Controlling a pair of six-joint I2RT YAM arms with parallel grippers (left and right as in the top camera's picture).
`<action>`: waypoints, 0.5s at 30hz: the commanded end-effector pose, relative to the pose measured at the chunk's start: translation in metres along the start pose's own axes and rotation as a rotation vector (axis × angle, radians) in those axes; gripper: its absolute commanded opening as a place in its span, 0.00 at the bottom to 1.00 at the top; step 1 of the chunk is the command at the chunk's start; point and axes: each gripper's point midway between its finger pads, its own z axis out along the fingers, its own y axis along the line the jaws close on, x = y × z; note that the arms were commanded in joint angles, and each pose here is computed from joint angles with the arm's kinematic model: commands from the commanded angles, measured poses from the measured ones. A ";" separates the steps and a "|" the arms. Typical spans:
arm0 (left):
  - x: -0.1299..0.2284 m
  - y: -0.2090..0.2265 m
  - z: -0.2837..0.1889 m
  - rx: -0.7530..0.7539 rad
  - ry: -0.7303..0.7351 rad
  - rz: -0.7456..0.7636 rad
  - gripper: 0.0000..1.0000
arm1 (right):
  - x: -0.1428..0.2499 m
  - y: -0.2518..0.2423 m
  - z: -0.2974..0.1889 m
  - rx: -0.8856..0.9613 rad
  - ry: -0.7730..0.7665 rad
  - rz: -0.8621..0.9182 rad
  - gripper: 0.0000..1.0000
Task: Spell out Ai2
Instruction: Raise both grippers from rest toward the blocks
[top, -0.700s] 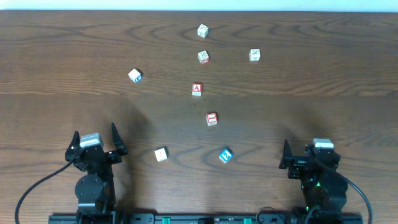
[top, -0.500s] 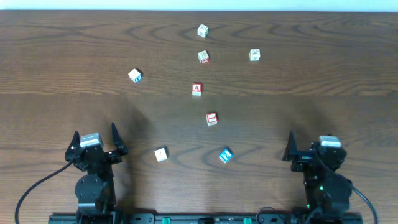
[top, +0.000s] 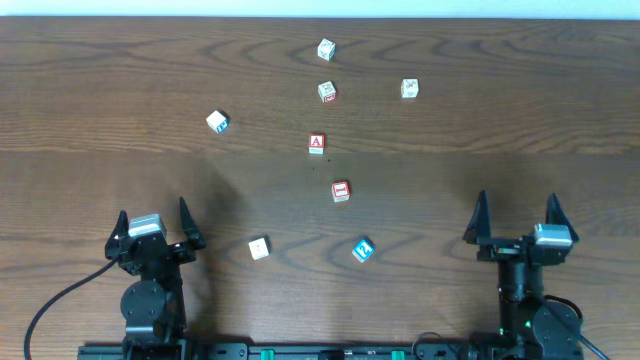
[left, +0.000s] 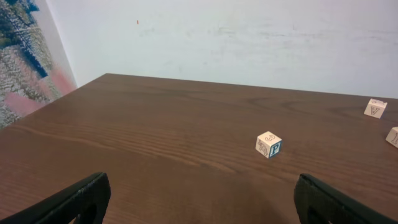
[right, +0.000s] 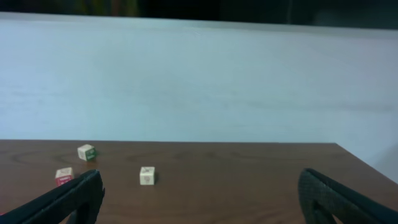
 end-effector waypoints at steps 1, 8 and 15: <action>0.019 -0.003 0.002 0.014 0.045 0.022 0.95 | -0.001 0.003 0.000 -0.018 -0.007 -0.012 0.99; 0.019 -0.003 0.002 0.014 0.045 0.022 0.95 | 0.016 0.003 -0.001 -0.021 0.063 0.058 0.99; 0.018 -0.006 0.002 0.032 0.038 0.020 0.95 | 0.021 0.005 -0.001 -0.025 0.086 0.156 0.99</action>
